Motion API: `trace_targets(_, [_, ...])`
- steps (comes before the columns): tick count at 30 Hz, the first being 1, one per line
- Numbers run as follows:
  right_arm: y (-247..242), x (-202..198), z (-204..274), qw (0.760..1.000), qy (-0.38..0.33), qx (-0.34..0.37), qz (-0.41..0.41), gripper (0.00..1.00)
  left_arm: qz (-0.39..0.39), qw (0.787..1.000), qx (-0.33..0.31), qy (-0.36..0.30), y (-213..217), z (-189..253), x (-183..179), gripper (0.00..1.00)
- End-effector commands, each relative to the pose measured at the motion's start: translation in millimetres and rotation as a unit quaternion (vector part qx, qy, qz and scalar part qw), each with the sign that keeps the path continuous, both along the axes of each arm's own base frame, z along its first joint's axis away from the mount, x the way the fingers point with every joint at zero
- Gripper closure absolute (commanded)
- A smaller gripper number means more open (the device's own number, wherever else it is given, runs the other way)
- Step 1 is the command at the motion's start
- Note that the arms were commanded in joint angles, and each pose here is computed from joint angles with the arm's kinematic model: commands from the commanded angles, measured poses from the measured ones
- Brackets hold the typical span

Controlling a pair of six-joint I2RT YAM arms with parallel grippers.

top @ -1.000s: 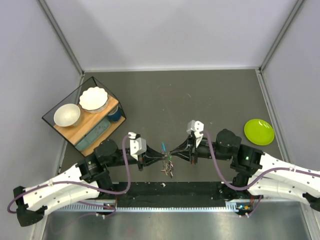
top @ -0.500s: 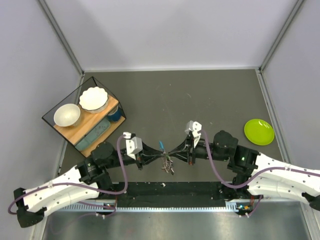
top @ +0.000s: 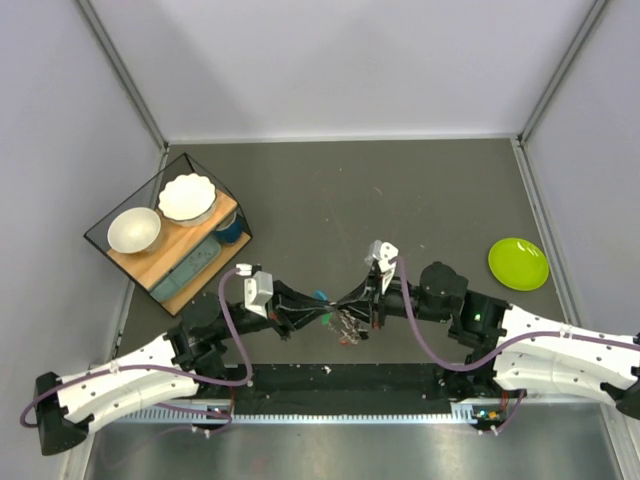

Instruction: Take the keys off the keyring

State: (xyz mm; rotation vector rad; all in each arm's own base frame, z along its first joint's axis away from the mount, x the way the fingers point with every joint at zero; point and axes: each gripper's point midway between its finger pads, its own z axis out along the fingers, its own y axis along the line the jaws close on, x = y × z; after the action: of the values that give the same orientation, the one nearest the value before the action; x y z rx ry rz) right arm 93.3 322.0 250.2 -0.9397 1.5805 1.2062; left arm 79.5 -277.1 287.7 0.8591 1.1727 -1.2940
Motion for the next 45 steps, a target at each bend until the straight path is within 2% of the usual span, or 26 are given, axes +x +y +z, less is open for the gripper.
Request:
trace_targets(1, [1,5,19,0.999,-0.011,0.04,-0.02,1.0,0.0,0.995,-0.096,-0.024,10,48,-5,1.0])
trace_targets(7, [-16,20,29,0.995,-0.023,0.055,-0.076,1.0,0.023,0.996,-0.084,-0.021,13,39,2,1.0])
trace_targets(11, [-38,40,37,0.985,-0.034,0.073,-0.15,1.0,0.035,0.997,-0.067,-0.018,13,30,6,1.0])
trace_targets(15, [-54,50,42,0.979,-0.043,0.079,-0.186,1.0,0.042,0.997,-0.059,-0.019,15,27,8,1.0])
trace_targets(18, [-61,59,38,0.976,-0.047,0.063,-0.203,1.0,0.049,0.997,-0.05,-0.019,15,24,11,1.0])
trace_targets(23, [-83,97,15,0.96,-0.058,0.015,-0.275,1.0,0.06,0.998,-0.029,-0.019,14,18,16,1.0])
trace_targets(29, [-113,156,-20,0.933,-0.028,-0.035,-0.357,1.0,0.063,0.998,-0.013,-0.015,13,10,17,1.0])
trace_targets(32, [-113,177,-38,0.933,0.005,-0.042,-0.358,1.0,0.063,0.998,-0.009,-0.016,13,8,17,1.0])
trace_targets(40, [-138,237,-88,0.903,0.072,-0.067,-0.418,1.0,0.052,0.998,-0.006,-0.022,11,6,14,1.0])
trace_targets(45, [-151,262,-112,0.888,0.101,-0.081,-0.441,1.0,0.055,0.998,0.0,-0.014,9,-2,17,1.0])
